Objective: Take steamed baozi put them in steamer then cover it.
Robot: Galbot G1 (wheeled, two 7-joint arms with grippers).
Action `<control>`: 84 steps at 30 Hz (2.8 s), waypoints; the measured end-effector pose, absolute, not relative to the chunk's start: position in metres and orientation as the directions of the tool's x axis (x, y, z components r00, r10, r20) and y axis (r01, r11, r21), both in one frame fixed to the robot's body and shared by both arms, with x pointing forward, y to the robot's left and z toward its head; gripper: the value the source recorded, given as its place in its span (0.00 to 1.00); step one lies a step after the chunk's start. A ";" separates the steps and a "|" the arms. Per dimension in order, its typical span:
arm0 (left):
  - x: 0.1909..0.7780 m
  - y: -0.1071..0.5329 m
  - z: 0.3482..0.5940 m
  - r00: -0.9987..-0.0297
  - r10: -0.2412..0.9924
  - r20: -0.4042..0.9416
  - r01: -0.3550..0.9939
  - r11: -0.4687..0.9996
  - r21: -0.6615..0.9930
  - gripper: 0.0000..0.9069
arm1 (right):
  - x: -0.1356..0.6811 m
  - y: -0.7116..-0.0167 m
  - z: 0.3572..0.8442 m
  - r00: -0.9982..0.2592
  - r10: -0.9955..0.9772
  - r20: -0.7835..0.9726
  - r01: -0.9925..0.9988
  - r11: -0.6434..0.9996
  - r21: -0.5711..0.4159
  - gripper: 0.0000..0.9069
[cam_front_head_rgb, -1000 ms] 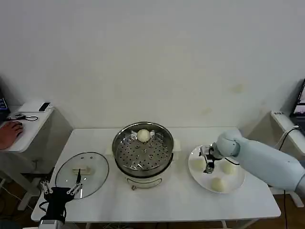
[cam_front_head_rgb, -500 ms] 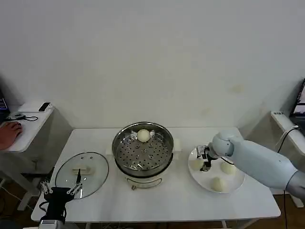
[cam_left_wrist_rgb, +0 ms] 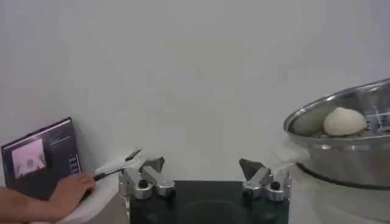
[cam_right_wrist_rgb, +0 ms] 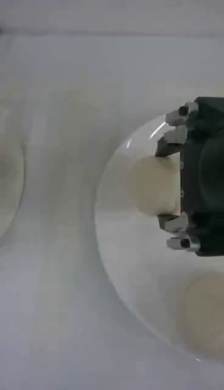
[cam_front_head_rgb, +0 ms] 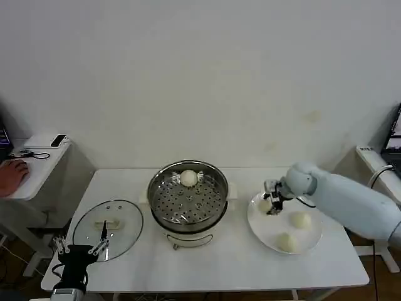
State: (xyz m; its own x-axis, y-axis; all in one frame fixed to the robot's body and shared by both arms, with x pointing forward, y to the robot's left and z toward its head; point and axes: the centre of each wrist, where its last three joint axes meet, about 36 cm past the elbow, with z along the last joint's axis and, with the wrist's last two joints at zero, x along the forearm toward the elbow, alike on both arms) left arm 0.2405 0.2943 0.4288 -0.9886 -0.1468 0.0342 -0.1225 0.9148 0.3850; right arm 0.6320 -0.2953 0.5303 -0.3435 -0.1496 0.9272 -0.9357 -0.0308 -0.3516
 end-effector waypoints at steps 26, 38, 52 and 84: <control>0.250 0.296 0.440 -0.989 -0.146 -0.007 -0.138 0.915 0.379 1.00 | 0.649 -0.108 0.657 -0.381 -0.362 0.851 -0.907 -0.033 -0.420 0.72; 0.247 0.300 0.446 -0.987 -0.157 -0.020 -0.153 0.913 0.378 1.00 | 0.644 -0.012 0.624 -0.271 -0.386 0.882 -0.950 -0.044 -0.310 0.72; 0.245 0.296 0.449 -0.988 -0.153 -0.027 -0.152 0.916 0.370 1.00 | 0.641 0.035 0.587 -0.226 -0.366 0.903 -0.963 -0.055 -0.264 0.72; 0.250 0.296 0.452 -0.990 -0.135 -0.035 -0.139 0.921 0.364 1.00 | 0.639 -0.067 0.654 -0.324 -0.345 0.881 -0.925 -0.077 -0.371 1.00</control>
